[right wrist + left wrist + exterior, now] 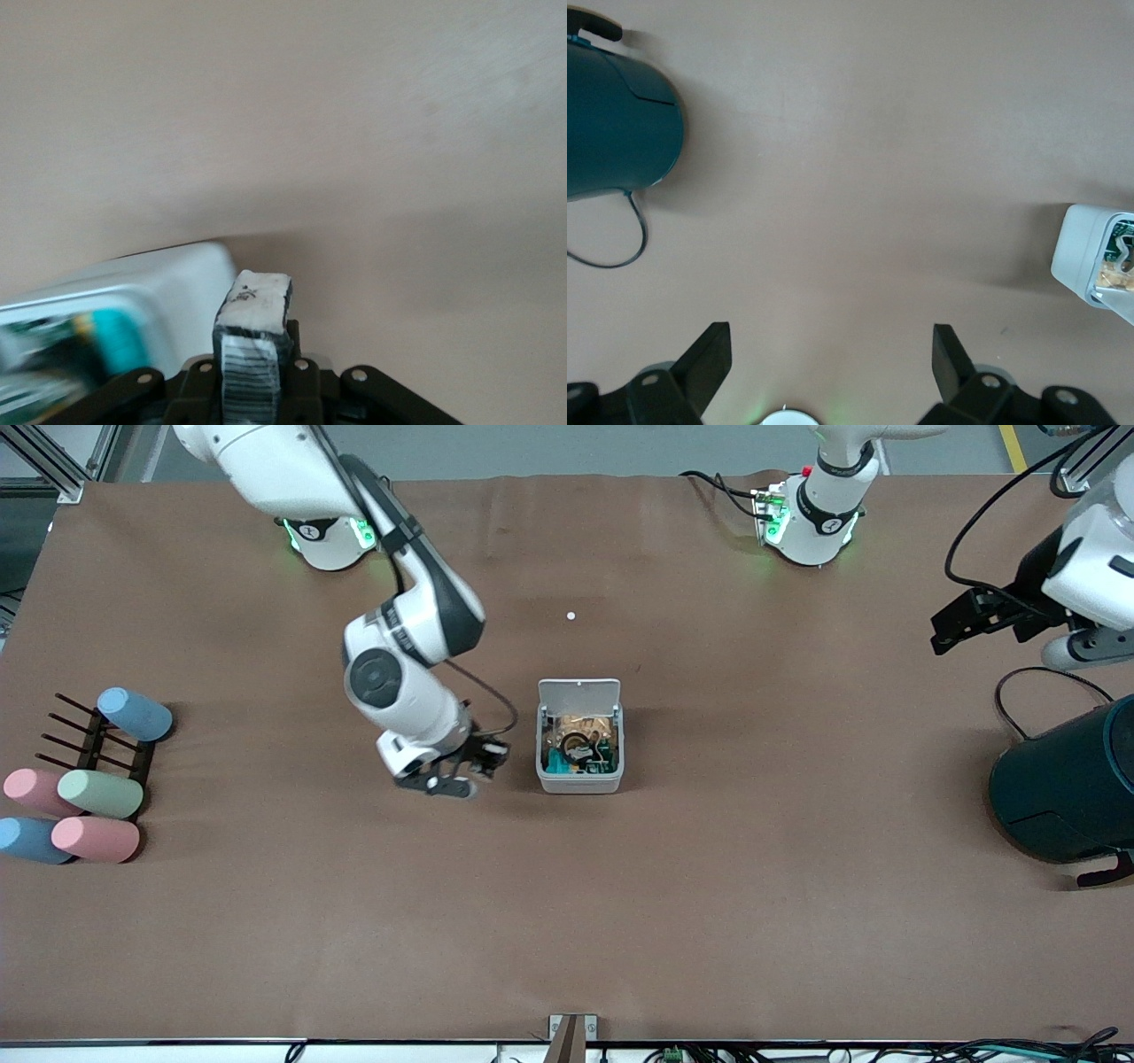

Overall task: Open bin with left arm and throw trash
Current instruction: 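Carry the black packet over the open bin with the right gripper, then open the right gripper to drop the packet into the bin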

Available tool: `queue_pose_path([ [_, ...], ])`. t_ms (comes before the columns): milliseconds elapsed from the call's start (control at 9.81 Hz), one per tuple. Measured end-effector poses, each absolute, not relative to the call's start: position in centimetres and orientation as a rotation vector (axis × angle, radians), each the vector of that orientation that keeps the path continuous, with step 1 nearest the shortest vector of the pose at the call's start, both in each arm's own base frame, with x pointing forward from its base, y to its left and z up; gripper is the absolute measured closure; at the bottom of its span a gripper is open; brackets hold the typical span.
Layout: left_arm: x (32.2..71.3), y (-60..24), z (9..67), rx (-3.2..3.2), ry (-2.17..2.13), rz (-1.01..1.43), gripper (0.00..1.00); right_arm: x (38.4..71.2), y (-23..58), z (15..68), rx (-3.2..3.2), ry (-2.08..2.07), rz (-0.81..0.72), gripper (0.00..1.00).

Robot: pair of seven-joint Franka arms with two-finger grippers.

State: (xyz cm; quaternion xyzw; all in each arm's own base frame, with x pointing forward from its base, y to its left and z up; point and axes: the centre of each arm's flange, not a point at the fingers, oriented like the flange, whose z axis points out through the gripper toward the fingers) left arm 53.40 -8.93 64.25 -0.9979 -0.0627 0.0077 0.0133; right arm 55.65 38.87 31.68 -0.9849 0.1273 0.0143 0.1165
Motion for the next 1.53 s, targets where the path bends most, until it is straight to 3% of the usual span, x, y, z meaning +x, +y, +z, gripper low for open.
queue_pose_path([
  [408, 53.1, -5.2, 63.3, -3.128, -0.099, 0.007, 0.00, 54.3, 43.7, 34.7, -2.831, 0.437, 0.014, 0.80],
  [1019, 52.9, -5.2, 63.7, -3.136, -0.067, -0.008, 0.00, 51.6, 47.0, 30.5, -2.914, 0.352, 0.063, 0.73],
  [1529, 52.9, -5.0, 64.1, -3.137, -0.068, -0.022, 0.00, 51.9, 46.9, 30.7, -2.915, 0.352, 0.056, 0.03],
])
